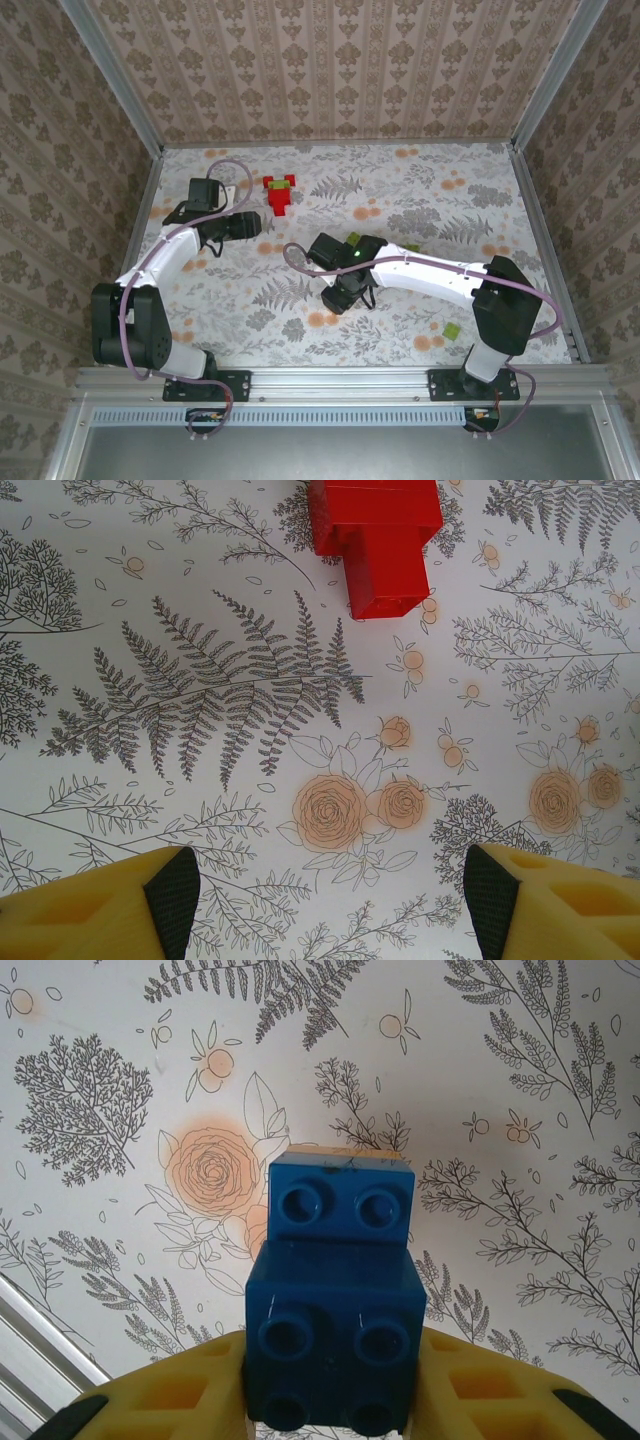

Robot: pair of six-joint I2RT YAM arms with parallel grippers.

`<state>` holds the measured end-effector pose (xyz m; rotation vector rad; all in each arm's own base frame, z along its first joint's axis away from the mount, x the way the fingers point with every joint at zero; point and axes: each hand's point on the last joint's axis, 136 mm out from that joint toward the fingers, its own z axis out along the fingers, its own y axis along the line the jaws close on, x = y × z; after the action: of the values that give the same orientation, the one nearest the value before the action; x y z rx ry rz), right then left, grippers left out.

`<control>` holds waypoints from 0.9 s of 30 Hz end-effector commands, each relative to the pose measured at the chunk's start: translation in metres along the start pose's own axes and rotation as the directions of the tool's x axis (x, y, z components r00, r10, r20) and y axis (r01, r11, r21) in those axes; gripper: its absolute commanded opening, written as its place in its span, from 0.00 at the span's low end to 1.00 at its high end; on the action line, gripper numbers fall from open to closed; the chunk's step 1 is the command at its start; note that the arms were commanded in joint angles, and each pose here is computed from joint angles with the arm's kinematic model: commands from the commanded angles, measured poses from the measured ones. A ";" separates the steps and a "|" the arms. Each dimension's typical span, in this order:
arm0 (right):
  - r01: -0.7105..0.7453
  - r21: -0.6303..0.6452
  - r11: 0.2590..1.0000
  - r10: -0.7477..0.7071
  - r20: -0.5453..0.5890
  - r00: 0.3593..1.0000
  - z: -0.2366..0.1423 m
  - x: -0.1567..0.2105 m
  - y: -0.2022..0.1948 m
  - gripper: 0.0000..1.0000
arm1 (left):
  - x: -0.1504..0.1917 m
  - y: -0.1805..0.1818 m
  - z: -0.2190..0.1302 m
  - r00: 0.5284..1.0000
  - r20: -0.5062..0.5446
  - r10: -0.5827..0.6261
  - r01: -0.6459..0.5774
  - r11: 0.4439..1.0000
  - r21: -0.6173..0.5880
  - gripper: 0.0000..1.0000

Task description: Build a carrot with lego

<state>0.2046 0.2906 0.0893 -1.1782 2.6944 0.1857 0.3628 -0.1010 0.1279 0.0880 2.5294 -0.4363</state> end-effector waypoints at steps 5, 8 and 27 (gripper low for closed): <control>0.009 0.053 0.999 0.003 -0.237 0.972 0.042 0.061 -0.008 0.37 | -0.006 -0.003 0.000 1.000 0.009 0.023 -0.023 1.000 0.007 0.73; 0.021 0.071 0.997 -0.001 -0.272 0.962 0.048 0.069 -0.009 0.37 | -0.006 -0.004 0.000 1.000 0.010 0.024 -0.024 1.000 0.009 0.73; 0.046 0.018 0.999 -0.045 -0.056 0.997 0.004 0.008 0.006 0.49 | -0.006 -0.004 -0.002 1.000 0.013 0.025 -0.025 1.000 0.009 0.73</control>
<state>0.2006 0.2888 0.0797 -1.2105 2.6950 0.1254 0.3628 -0.1010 0.1279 0.0880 2.5294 -0.4363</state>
